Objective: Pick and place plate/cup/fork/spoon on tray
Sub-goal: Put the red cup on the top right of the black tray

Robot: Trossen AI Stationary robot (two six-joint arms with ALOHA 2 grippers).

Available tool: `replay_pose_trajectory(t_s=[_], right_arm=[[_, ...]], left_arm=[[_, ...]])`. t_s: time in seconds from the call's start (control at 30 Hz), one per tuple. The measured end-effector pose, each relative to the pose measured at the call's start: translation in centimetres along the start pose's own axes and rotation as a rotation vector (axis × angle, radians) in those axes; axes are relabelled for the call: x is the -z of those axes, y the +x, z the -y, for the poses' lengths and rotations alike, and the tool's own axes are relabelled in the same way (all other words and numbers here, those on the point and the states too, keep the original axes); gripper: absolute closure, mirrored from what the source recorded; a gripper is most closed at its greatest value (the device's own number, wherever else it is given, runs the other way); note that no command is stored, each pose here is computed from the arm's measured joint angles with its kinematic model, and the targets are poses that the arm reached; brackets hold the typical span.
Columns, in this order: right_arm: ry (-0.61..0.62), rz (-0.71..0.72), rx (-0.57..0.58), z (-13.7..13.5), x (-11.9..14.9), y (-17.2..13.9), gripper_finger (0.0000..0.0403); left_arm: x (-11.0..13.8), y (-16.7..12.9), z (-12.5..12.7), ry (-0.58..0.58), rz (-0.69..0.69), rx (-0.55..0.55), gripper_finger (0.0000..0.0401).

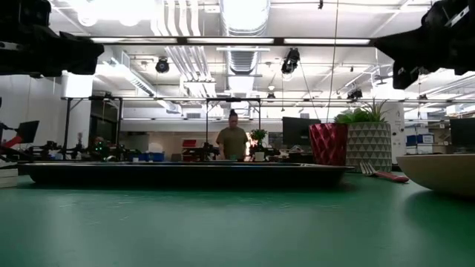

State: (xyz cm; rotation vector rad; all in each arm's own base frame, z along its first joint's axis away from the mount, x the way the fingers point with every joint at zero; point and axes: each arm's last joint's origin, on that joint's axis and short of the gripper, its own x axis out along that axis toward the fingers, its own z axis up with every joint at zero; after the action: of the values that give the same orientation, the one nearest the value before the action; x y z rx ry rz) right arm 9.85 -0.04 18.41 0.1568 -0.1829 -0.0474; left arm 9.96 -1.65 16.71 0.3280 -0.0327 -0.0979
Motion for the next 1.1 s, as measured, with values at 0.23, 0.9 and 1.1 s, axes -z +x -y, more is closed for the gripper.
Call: replay_pose_trajectory(t_s=[0.23,0.9,1.1], right_arm=[[-0.029,0.124,-0.014,-0.2,-1.2,-0.1,0.0394],[-0.044,0.125,0.202,-0.4,-5.5,2.4,0.0394],[-0.089,-0.043,0.241,-0.4,-4.2,5.0,0.0394]], left_arm=[[-0.7,0.0,-0.3,-0.018,0.071,-0.048,0.0401],[-3.3,-0.6,-1.2,-0.252,0.355,-0.101,0.0401],[-3.8,-0.9,-1.4,-0.258,0.420,-0.115,0.0401]])
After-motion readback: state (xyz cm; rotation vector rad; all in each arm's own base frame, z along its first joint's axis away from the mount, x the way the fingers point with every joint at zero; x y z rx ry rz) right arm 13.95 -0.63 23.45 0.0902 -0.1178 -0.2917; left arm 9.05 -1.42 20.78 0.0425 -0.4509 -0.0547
